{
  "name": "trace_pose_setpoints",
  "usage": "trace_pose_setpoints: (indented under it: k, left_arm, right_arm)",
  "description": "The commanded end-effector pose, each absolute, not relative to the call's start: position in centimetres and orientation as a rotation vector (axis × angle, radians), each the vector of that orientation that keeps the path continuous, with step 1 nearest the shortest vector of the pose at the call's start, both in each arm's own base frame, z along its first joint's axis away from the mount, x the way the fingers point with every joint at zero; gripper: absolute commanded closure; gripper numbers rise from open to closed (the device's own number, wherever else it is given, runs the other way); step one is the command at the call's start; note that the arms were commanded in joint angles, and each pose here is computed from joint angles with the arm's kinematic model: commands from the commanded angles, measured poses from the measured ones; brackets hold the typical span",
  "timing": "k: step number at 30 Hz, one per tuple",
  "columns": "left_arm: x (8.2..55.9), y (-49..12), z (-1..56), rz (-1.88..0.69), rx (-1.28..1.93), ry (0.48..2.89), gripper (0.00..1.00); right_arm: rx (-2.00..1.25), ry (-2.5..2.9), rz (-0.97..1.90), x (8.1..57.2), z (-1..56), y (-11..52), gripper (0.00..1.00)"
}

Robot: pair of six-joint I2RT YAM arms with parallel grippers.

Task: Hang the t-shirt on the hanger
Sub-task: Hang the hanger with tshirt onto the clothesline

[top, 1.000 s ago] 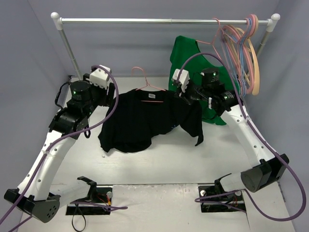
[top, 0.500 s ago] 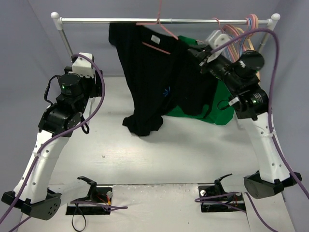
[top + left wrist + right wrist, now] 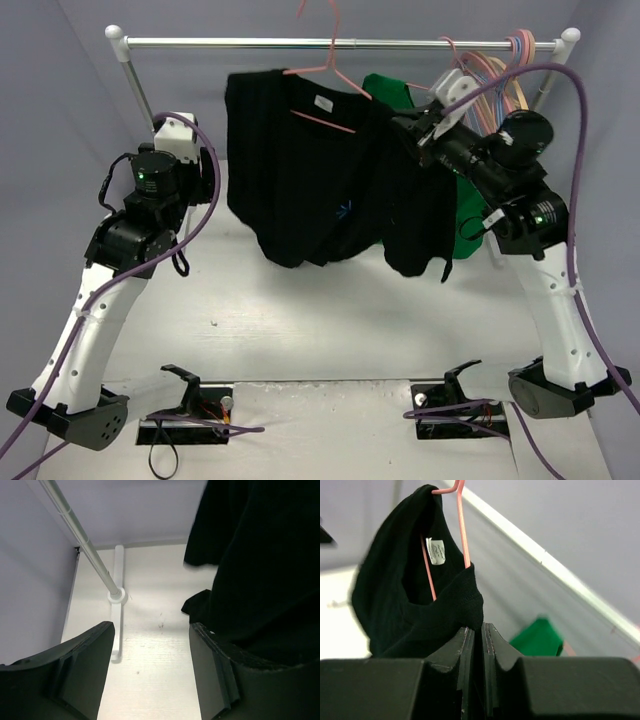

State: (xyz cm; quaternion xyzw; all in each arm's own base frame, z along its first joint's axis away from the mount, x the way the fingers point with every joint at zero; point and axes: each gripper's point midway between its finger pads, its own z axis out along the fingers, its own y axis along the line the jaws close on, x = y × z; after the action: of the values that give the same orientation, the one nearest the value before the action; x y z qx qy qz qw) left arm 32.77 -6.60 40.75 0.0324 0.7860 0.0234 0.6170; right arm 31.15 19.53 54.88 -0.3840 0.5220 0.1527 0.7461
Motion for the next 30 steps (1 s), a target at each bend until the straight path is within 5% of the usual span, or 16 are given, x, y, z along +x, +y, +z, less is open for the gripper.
trace_pose_setpoints:
  k: [1,7,22,30]
  left_arm:
    - [32.8,-6.1,41.9,0.051,0.014,1.787,0.39]
    - [32.6,-5.8,40.8,0.07,-0.004,1.832,0.39]
    - [32.3,-5.6,41.4,0.068,-0.01,1.824,0.39]
    - [32.5,-5.8,40.8,0.063,-0.004,1.836,0.39]
  right_arm:
    - [-0.762,1.262,0.188,34.3,52.8,17.4,1.0]
    - [-0.65,1.3,0.1,35.9,52.8,15.6,1.0]
    - [-0.654,0.616,0.3,23.9,70.7,16.9,1.0]
    - [-0.46,0.705,0.124,27.7,71.0,13.4,1.0]
